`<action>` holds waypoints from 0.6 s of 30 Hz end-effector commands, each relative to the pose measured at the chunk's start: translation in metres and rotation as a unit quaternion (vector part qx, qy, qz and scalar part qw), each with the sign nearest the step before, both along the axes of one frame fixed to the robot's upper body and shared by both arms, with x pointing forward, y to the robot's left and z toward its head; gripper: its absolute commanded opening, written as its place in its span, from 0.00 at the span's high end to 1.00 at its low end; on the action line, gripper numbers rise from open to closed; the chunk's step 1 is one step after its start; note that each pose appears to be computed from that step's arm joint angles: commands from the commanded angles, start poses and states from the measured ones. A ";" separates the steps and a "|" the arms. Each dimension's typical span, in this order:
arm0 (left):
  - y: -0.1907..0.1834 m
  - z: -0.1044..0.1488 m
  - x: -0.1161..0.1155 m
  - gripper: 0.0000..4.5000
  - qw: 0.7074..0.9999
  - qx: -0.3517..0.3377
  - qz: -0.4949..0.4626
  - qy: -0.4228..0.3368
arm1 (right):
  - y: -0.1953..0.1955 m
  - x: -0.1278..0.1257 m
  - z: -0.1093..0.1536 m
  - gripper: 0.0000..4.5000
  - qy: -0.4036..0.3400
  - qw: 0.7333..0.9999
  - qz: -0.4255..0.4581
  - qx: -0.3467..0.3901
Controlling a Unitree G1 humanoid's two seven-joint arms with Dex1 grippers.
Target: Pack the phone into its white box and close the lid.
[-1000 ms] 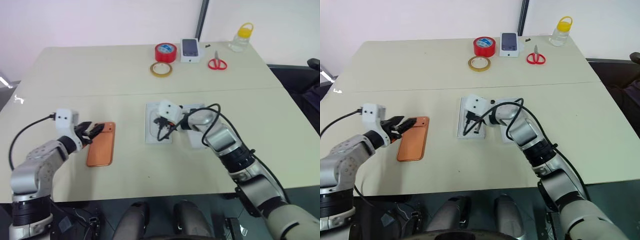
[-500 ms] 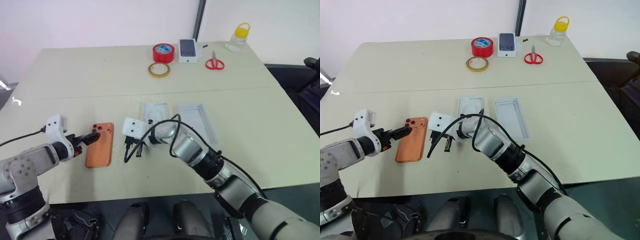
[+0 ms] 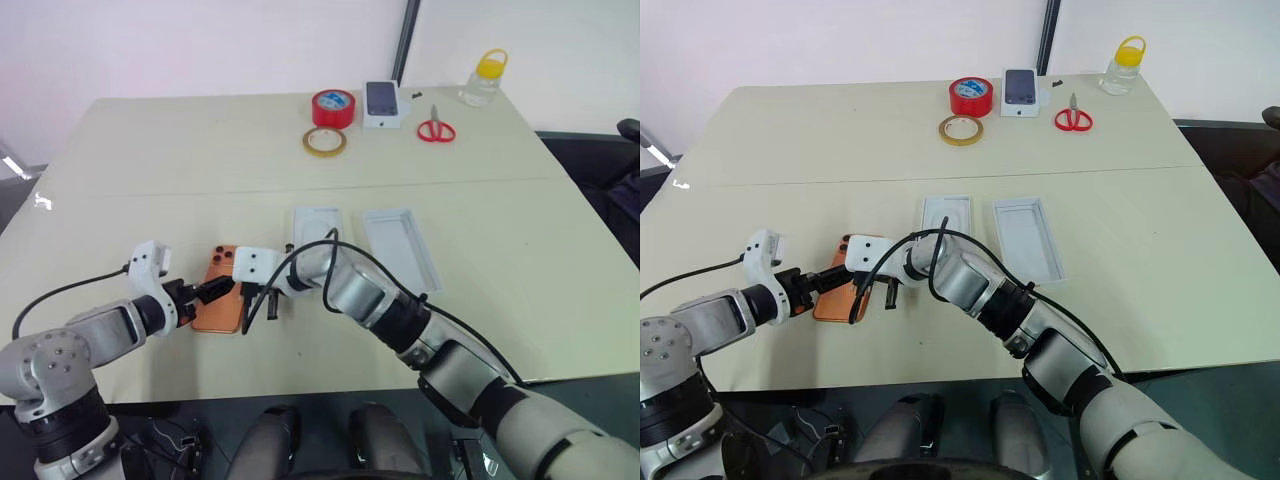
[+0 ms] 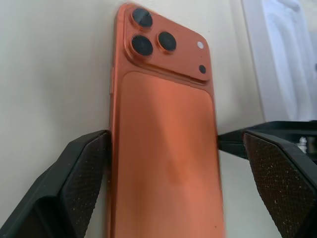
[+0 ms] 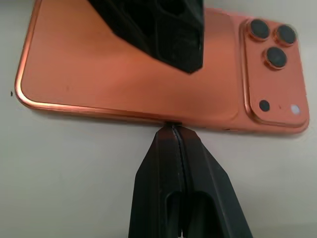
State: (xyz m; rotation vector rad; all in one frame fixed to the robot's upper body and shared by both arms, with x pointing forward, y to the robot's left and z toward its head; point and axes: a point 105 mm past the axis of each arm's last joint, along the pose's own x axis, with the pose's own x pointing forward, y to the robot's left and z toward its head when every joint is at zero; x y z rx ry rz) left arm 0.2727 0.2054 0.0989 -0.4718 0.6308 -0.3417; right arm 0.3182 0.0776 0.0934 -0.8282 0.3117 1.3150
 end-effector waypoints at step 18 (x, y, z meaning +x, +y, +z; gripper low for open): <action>-0.016 -0.004 -0.001 0.12 0.993 -0.097 -0.042 0.051 | 0.000 0.001 0.008 1.00 -0.022 1.000 0.005 0.010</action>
